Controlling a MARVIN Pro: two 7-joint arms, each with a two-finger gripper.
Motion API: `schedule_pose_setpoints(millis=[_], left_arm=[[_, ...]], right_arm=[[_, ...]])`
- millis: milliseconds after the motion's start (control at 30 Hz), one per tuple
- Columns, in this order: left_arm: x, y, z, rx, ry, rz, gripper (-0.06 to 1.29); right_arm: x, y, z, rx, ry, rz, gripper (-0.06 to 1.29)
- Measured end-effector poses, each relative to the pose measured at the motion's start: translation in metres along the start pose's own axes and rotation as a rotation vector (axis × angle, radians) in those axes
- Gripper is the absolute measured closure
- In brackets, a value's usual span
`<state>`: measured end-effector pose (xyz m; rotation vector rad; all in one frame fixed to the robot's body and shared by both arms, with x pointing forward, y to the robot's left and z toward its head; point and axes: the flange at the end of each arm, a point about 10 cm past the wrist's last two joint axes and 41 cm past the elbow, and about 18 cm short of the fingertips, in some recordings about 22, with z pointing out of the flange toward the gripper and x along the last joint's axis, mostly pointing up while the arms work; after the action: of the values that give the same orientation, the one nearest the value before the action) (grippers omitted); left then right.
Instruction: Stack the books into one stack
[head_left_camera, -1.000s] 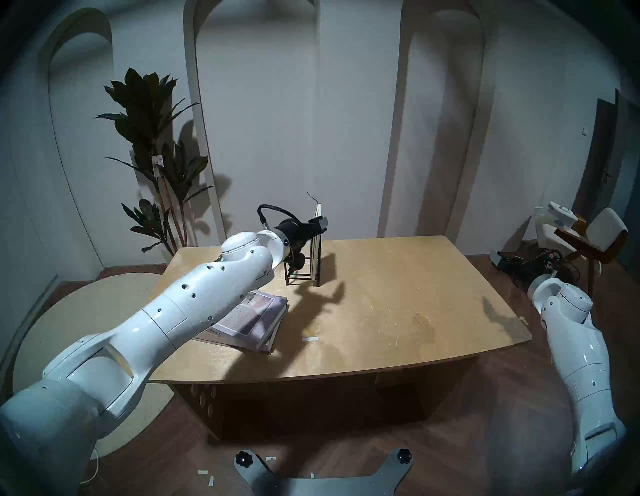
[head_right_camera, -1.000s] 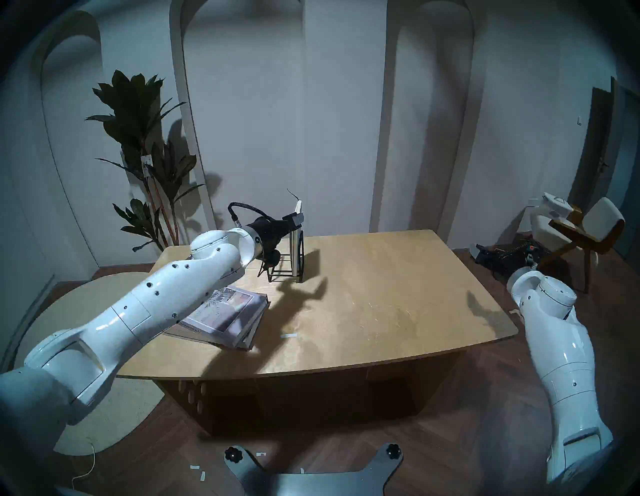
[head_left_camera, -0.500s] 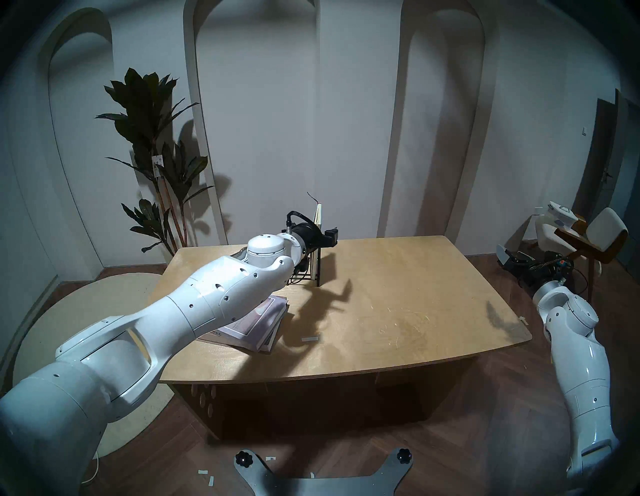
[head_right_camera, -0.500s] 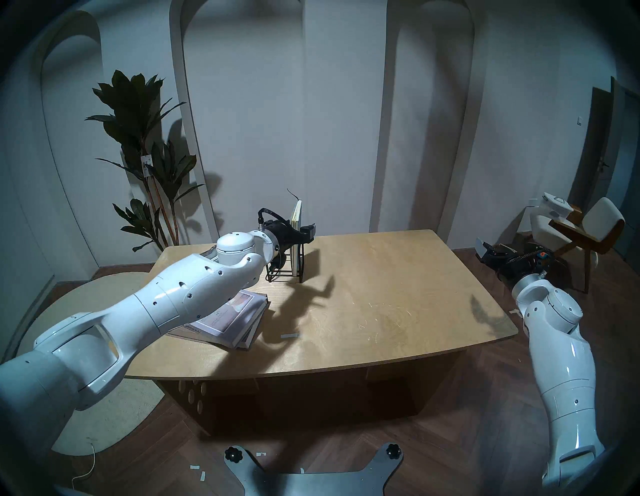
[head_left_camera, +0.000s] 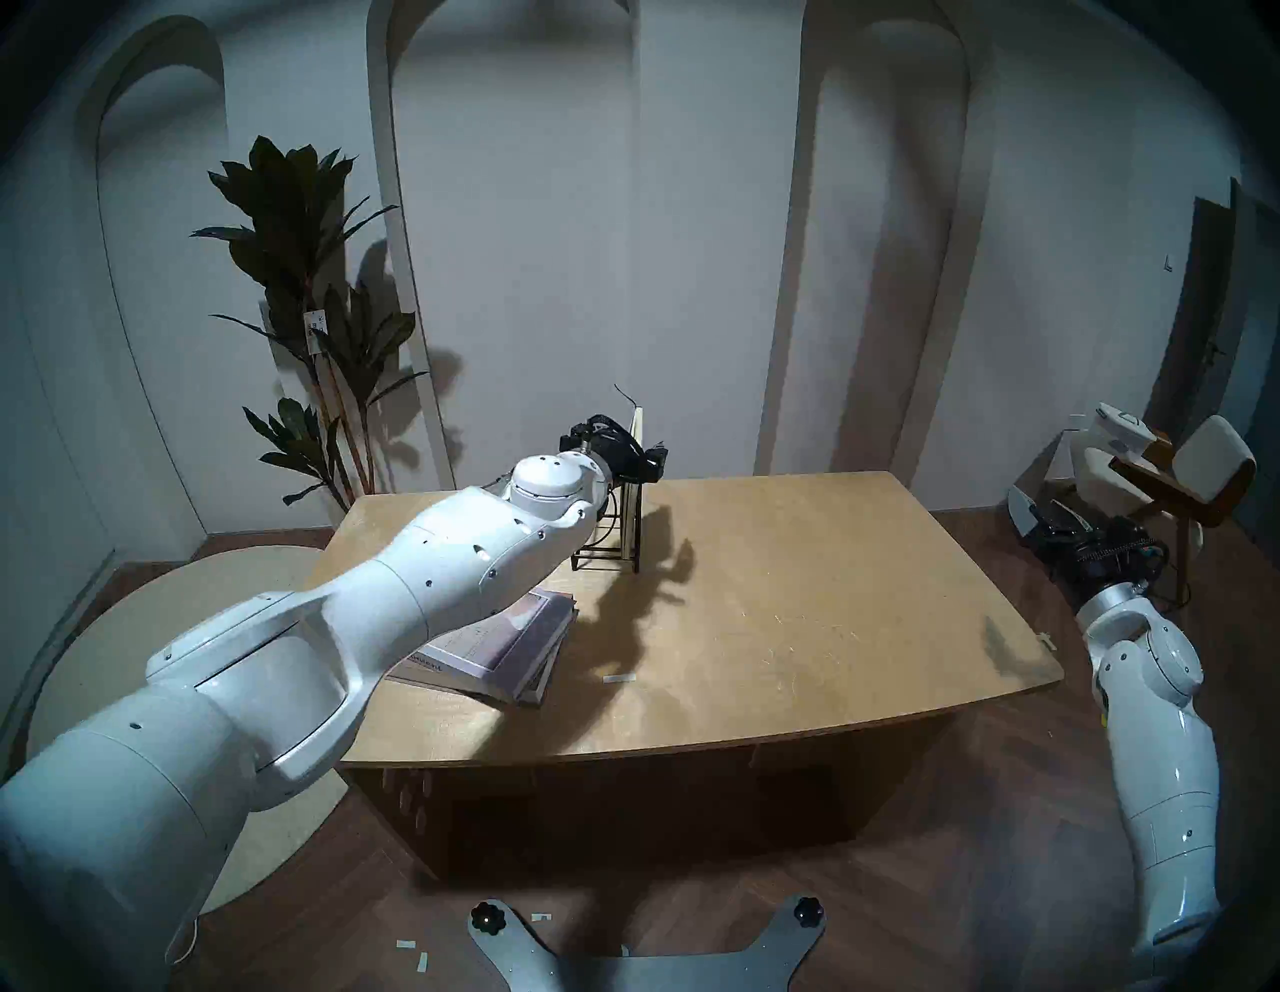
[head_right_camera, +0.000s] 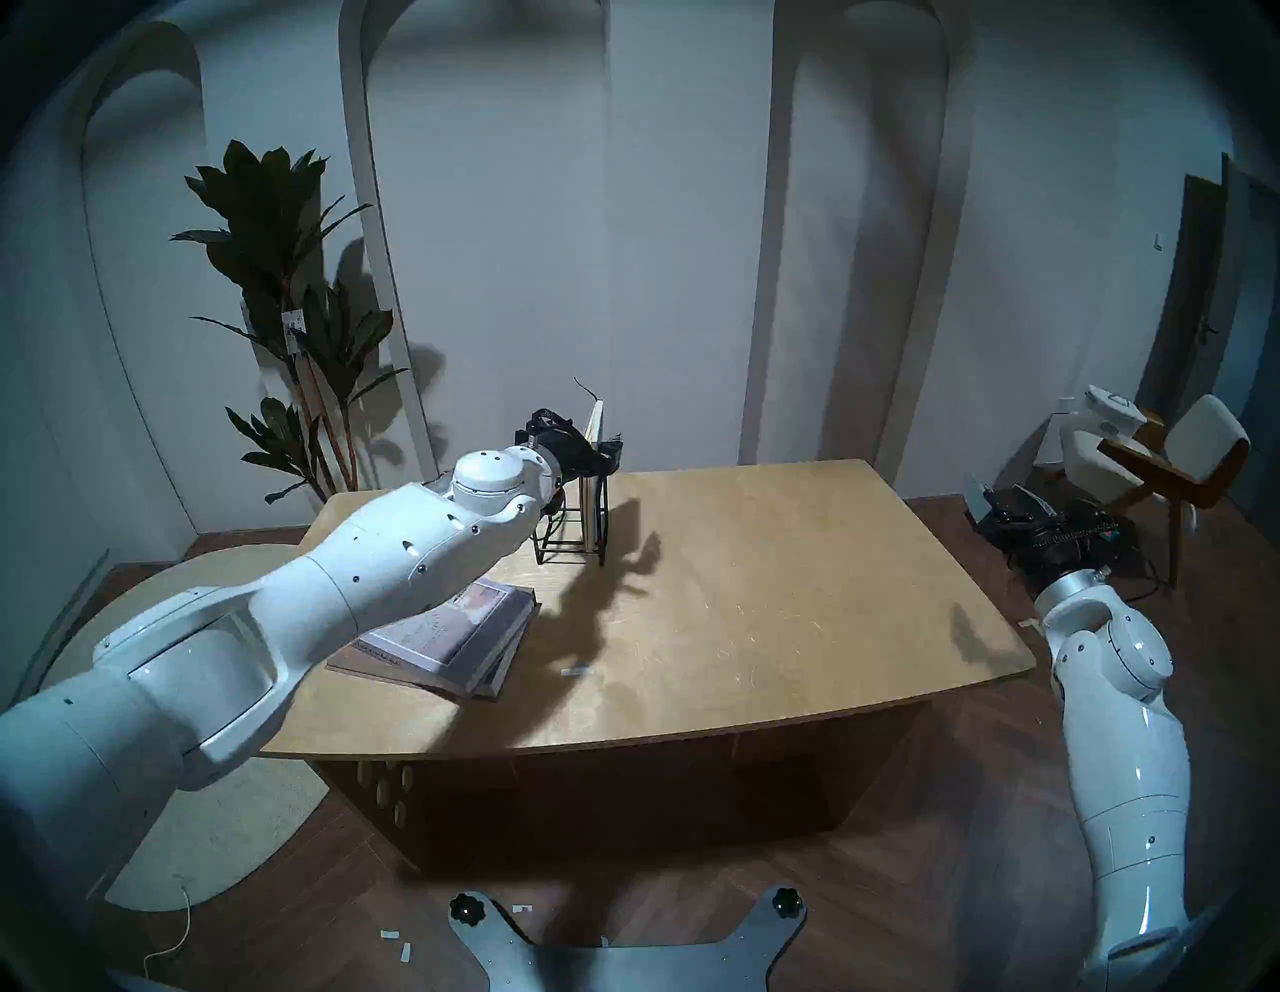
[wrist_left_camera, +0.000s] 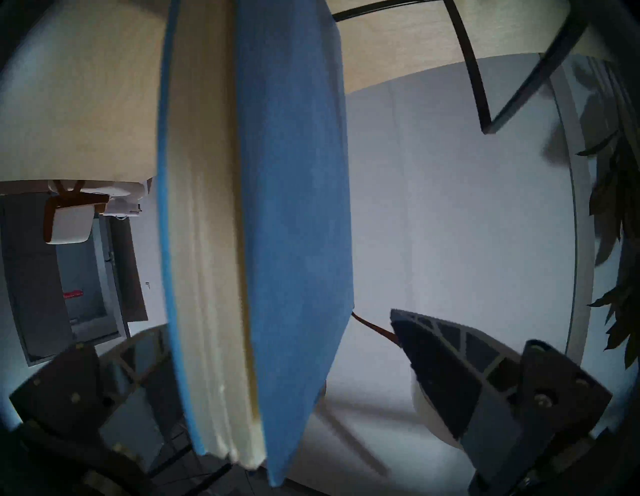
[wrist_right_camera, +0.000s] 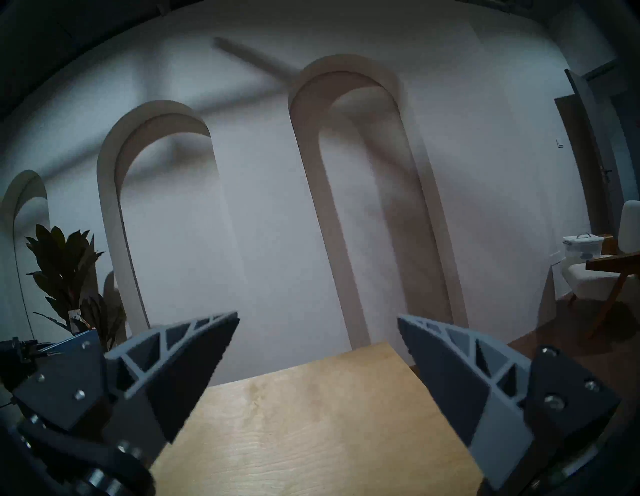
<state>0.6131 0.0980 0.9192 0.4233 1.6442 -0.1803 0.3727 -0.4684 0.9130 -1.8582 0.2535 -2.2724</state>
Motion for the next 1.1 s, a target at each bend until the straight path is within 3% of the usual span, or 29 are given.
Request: schedule_pose_setpoints(millis=[100, 133, 200, 300, 433, 467, 567, 1100], left_arm=[[0.002, 0.005, 0.005, -0.004, 0.004, -0.013, 0.07], [0.004, 0.007, 0.007, -0.004, 0.007, -0.030, 0.20], [0.005, 0.011, 0.009, -0.003, 0.009, -0.058, 0.67], [0.004, 0.014, 0.014, -0.001, 0.002, -0.090, 0.89], [0.004, 0.018, 0.017, -0.003, -0.013, -0.128, 0.96], [0.003, 0.018, 0.018, -0.004, -0.018, -0.137, 1.04], [-0.002, 0.018, 0.020, 0.001, -0.037, -0.159, 1.04], [-0.061, 0.016, 0.022, 0.052, -0.240, -0.199, 1.05]], right_arm=[[0.000, -0.001, -0.005, 0.009, 0.022, -0.002, 0.01], [-0.001, -0.001, -0.007, 0.013, 0.032, -0.003, 0.01], [-0.001, -0.002, -0.009, 0.018, 0.043, -0.004, 0.01], [-0.003, -0.002, -0.012, 0.025, 0.056, -0.006, 0.01], [-0.004, -0.003, -0.016, 0.032, 0.068, -0.007, 0.01], [-0.005, -0.003, -0.016, 0.033, 0.070, -0.007, 0.01], [-0.005, -0.003, -0.017, 0.037, 0.076, -0.007, 0.01], [-0.003, -0.004, -0.018, 0.055, 0.099, -0.013, 0.01]])
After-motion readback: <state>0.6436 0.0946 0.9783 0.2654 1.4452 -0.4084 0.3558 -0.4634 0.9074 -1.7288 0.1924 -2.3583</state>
